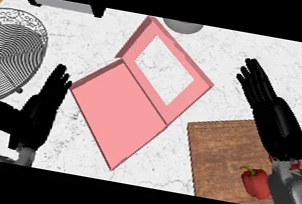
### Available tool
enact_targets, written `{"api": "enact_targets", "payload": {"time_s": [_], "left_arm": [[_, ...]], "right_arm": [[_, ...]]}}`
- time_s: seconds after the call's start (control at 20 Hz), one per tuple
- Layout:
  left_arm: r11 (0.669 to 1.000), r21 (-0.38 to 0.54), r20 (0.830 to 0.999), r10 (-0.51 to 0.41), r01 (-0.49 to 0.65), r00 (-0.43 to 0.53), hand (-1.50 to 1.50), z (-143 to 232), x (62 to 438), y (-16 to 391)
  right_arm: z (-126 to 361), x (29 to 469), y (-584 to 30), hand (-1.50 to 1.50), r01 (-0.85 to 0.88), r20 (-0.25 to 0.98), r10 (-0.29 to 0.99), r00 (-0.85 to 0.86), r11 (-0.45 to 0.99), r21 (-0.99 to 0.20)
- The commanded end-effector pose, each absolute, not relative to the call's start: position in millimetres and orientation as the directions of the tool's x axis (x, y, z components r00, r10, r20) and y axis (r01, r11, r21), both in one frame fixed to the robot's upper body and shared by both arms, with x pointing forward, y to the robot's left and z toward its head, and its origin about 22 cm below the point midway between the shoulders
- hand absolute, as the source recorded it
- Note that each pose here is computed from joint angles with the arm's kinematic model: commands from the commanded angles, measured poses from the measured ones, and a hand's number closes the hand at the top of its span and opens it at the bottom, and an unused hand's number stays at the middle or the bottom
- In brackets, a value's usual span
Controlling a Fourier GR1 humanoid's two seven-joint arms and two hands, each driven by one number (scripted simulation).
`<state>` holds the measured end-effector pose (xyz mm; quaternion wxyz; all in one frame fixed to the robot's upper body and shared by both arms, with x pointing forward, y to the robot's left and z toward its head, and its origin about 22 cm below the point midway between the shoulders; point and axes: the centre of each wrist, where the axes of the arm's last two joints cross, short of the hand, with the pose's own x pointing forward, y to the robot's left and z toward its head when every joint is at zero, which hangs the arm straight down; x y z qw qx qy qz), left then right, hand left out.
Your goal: Pick the bell pepper from the cutting board and place it in the cardboard box
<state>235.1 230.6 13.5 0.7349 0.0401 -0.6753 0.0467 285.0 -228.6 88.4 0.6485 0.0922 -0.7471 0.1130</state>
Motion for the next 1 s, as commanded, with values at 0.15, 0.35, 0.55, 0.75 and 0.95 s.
{"api": "enact_targets", "payload": {"time_s": [0.15,0.35,0.55,0.75,0.95], "left_arm": [[0.967,0.256,0.962,-0.254,0.004,-0.101,0.00,47,255,260],[0.921,0.378,0.918,-0.359,0.095,-0.167,0.00,56,255,268],[0.908,0.402,0.906,-0.376,0.119,-0.196,0.00,57,259,284],[0.911,0.385,0.911,-0.348,0.150,-0.221,0.00,67,265,283],[0.897,0.404,0.905,-0.363,0.178,-0.223,0.00,65,264,285]], "right_arm": [[180,273,-274,-1.50,-0.290,0.833,0.149,-0.532,0.893,-0.345],[223,262,-318,-1.50,-0.124,0.599,0.501,-0.624,0.694,-0.709],[199,241,-364,-1.50,-0.133,0.529,0.465,-0.710,0.649,-0.749],[186,229,-388,-1.50,-0.106,0.367,0.491,-0.790,0.480,-0.871],[191,211,-397,-1.50,-0.041,0.218,0.547,-0.808,0.316,-0.948]]}}
